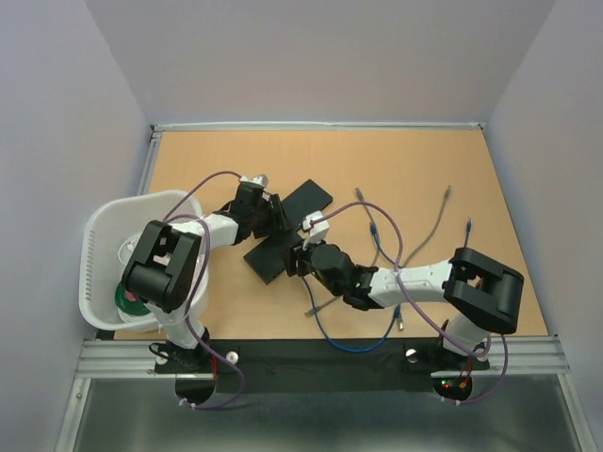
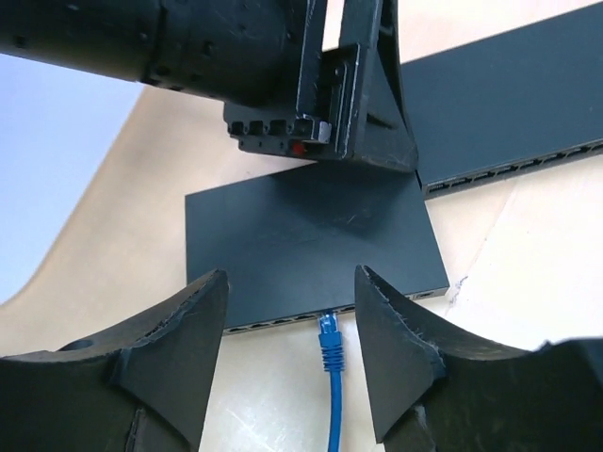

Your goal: Insert the plug into the switch port

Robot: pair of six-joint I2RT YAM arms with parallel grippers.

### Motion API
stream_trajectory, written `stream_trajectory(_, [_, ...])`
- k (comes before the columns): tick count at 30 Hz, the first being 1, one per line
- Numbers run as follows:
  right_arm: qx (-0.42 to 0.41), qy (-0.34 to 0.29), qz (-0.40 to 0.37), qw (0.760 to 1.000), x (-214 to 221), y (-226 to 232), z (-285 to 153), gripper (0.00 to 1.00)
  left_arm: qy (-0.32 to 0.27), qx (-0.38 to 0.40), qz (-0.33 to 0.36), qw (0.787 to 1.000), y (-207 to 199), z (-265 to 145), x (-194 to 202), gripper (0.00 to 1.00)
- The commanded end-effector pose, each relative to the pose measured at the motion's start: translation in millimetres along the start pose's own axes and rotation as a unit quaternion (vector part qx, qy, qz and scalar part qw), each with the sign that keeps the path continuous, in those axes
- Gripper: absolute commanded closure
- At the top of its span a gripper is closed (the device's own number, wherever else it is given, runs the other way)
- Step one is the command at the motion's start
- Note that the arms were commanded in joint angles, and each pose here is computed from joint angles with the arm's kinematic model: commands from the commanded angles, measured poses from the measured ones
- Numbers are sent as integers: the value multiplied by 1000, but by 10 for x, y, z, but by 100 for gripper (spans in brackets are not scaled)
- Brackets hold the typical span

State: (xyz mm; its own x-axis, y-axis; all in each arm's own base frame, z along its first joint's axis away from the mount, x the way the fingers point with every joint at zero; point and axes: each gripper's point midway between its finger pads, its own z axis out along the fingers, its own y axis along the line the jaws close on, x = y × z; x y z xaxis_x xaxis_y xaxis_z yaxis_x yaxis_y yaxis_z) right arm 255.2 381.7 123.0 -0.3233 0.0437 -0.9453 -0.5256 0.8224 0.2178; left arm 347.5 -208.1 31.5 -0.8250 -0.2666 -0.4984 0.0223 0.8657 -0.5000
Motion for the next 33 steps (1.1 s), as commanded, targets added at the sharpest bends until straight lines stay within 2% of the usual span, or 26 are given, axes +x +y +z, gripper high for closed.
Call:
stream_trajectory(1, [11,-26,18,999,-208,-26,-142,38,133,-117,-3,984,568,-114,696,34])
stream_trajectory(5, [85,-55,37,994,-440,-346,-356,38,115,-119,5,986,503,-197,534,35])
stream_trajectory(11, [192,-22,16,981,-387,-879,-743,32,76,-118,25,990,351,-461,237,35])
stream_trajectory(15, [238,-2,42,970,-336,-1179,-869,32,45,-102,41,993,196,-720,46,35])
stream_trajectory(18, [281,7,73,957,-395,-1602,-912,32,20,-91,60,994,104,-955,-62,35])
stream_trajectory(20, [281,22,83,956,-431,-1705,-881,32,4,-91,71,993,87,-1076,-121,35])
stream_trajectory(21, [300,34,84,950,-428,-1873,-887,33,-13,-96,80,992,86,-1191,-183,35])
stream_trajectory(24, [316,79,64,943,-312,-2008,-793,36,-30,-98,106,989,79,-1362,-238,34])
stream_trajectory(26, [323,98,56,940,-260,-2082,-733,42,-47,-128,108,985,188,-1427,-282,34])
stream_trajectory(28, [331,120,50,935,-151,-2139,-664,47,-51,-107,116,986,108,-1466,-290,35])
stream_trajectory(33, [350,146,34,925,-13,-2259,-554,50,-79,-77,123,986,12,-1512,-337,34])
